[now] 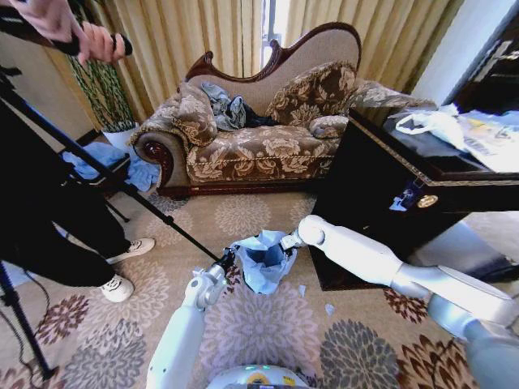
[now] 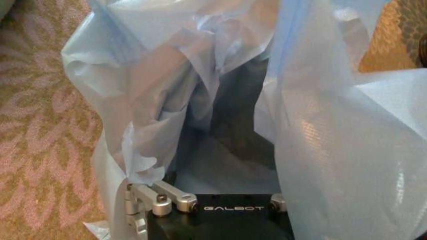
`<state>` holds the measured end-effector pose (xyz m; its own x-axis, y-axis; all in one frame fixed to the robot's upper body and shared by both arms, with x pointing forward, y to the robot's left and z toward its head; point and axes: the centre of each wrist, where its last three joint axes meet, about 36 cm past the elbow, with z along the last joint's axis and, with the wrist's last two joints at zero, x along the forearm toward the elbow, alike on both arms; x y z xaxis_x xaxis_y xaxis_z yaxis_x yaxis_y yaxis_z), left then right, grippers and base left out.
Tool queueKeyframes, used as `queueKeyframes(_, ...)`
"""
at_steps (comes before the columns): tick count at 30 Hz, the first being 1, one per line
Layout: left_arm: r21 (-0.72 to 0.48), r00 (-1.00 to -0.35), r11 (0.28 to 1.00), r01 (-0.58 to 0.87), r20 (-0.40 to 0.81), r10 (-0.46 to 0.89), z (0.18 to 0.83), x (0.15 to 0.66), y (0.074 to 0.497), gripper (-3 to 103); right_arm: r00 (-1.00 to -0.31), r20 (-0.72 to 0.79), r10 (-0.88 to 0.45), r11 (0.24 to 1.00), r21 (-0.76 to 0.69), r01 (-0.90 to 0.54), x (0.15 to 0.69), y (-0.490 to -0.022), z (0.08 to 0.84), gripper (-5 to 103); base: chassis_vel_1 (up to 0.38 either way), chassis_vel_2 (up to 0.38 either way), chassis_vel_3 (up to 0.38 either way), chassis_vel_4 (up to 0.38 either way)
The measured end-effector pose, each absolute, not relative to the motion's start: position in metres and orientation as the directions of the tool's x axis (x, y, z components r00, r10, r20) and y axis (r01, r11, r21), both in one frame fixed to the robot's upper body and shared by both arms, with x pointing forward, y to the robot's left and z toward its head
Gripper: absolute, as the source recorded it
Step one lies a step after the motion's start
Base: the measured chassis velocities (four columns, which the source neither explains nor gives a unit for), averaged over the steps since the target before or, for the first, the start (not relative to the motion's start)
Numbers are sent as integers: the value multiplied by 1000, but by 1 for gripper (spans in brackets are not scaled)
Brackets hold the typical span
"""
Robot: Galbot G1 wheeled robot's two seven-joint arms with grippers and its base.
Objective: Place a garbage bag over the trash bin.
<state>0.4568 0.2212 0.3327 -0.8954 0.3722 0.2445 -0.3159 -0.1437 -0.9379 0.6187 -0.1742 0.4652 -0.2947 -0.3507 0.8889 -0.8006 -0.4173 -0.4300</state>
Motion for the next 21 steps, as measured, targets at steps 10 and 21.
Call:
queueKeyframes(10, -941, -893, -106, -322, 264, 365, 328, 456, 234, 0, -325, 866, -379, -361, -462, -810, 598, -192, 452, 100, 0, 0, 0, 0)
queueKeyframes(21, -946, -892, -77, -316, 268, 364, 326, 466, 232, 0, -340, 858, -384, -299, -465, -834, 580, -225, 453, 100, 0, 0, 0, 0)
